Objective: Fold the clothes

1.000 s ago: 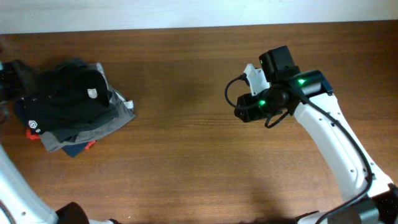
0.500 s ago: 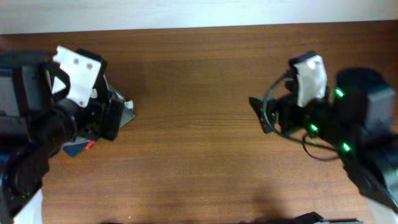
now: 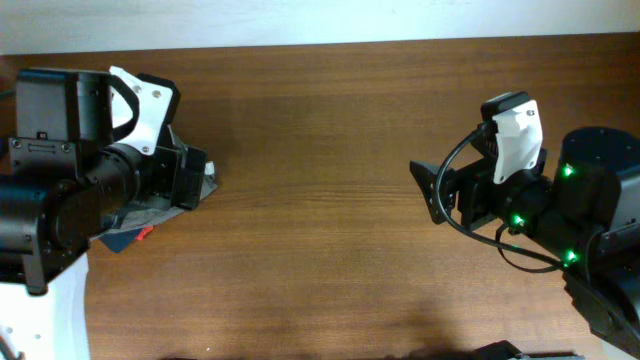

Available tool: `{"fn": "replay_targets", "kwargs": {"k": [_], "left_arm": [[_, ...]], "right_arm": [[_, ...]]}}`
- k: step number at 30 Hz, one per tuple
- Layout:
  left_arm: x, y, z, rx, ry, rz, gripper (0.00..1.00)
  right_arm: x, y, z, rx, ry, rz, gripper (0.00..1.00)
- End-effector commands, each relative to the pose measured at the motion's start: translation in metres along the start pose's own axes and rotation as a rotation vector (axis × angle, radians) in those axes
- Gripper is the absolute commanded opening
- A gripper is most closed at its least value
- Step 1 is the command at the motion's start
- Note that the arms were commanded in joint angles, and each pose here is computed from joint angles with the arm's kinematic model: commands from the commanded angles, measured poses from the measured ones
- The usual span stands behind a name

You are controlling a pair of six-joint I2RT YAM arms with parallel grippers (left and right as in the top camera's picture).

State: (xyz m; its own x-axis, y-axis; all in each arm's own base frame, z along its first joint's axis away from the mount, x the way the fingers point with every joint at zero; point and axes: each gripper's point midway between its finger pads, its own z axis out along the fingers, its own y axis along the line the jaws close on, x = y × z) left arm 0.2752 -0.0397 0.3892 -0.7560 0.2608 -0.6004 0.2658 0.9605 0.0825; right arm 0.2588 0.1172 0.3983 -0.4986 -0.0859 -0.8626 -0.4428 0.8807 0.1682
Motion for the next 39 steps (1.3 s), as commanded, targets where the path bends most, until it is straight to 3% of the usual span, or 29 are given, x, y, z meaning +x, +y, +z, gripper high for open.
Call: {"fn": "replay_targets", "kwargs": {"k": [1, 5, 12, 16, 22, 31, 39], "left_arm": [[0.001, 0.001, -0.004, -0.012, -0.005, -0.012, 0.99], [0.001, 0.001, -0.004, -0.012, -0.005, -0.012, 0.99], [0.001, 0.001, -0.004, -0.012, -0.005, -0.012, 0.99], [0.001, 0.001, -0.004, -0.012, -0.005, -0.012, 0.99], [0.001, 0.001, -0.004, -0.012, -0.005, -0.012, 0.99], [0.001, 0.001, -0.004, -0.012, -0.005, -0.012, 0.99], [0.001, 0.001, -0.004, -0.012, -0.005, -0.012, 0.99]], "right_arm": [[0.003, -0.007, 0.008, 0.024, 0.026, 0.009, 0.99], [0.008, -0.018, 0.012, 0.085, 0.055, -0.005, 0.99], [-0.005, -0.042, -0.041, 0.296, -0.099, -0.057, 0.99], [0.01, -0.064, -0.072, 0.427, -0.187, -0.031, 0.99], [0.084, -0.091, -0.072, 0.536, -0.211, 0.021, 0.99], [0.207, -0.103, -0.01, 0.476, -0.136, 0.044, 0.99], [0.256, -0.109, 0.031, 0.425, -0.148, 0.038, 0.99]]}}
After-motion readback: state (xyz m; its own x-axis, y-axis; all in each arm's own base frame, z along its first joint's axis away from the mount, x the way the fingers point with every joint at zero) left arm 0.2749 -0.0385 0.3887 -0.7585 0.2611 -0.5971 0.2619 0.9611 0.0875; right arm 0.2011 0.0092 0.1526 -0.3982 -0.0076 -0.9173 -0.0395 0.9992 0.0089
